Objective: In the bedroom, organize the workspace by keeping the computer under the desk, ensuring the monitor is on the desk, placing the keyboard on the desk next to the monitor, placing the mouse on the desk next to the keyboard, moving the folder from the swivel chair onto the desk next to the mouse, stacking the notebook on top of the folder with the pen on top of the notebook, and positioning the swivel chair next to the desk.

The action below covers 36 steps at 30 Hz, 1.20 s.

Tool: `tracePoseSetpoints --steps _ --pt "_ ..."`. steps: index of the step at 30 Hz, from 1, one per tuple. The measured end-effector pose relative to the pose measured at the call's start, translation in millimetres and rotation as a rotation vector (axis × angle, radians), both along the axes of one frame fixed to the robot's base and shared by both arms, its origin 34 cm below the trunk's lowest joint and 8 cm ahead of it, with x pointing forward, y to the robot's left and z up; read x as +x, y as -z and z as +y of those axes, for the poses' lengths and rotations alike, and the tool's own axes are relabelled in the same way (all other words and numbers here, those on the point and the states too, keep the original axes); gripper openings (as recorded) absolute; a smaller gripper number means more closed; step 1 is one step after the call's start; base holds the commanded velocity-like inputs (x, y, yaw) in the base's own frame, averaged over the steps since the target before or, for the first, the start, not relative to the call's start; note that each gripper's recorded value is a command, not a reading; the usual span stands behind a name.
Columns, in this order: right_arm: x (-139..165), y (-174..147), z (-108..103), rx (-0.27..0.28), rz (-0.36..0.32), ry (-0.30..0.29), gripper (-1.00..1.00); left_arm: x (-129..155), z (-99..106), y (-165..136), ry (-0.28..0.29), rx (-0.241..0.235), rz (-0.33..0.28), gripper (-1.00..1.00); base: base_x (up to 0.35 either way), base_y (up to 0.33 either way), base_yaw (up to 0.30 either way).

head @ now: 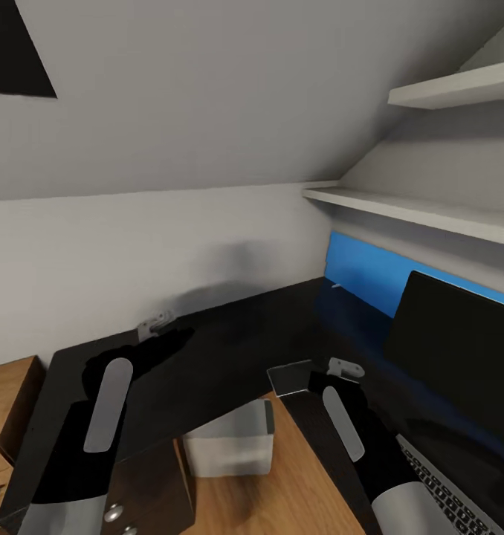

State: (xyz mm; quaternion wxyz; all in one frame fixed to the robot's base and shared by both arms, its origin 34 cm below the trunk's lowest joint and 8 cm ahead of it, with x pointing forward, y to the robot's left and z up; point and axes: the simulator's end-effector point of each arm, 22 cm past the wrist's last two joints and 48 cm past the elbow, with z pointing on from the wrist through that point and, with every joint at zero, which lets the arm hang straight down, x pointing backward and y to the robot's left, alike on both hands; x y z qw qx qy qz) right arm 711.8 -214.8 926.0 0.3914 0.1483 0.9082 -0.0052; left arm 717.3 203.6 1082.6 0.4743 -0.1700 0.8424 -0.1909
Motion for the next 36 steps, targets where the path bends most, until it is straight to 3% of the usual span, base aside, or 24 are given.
tracePoseSetpoints --steps 21,29,36 --pt "-12 26 3 -0.010 0.053 -0.001 -1.00 -2 1 -12 -0.004 0.002 -0.021 1.00 0.000 0.000 -0.180" --pt "-13 26 16 -0.030 0.052 -0.044 -1.00 -3 1 -12 -0.005 0.003 -0.022 1.00 0.000 0.000 -0.030" --pt "-11 29 17 -0.032 0.038 -0.044 -1.00 -2 -1 -11 -0.002 0.000 -0.024 1.00 0.000 0.000 0.000"
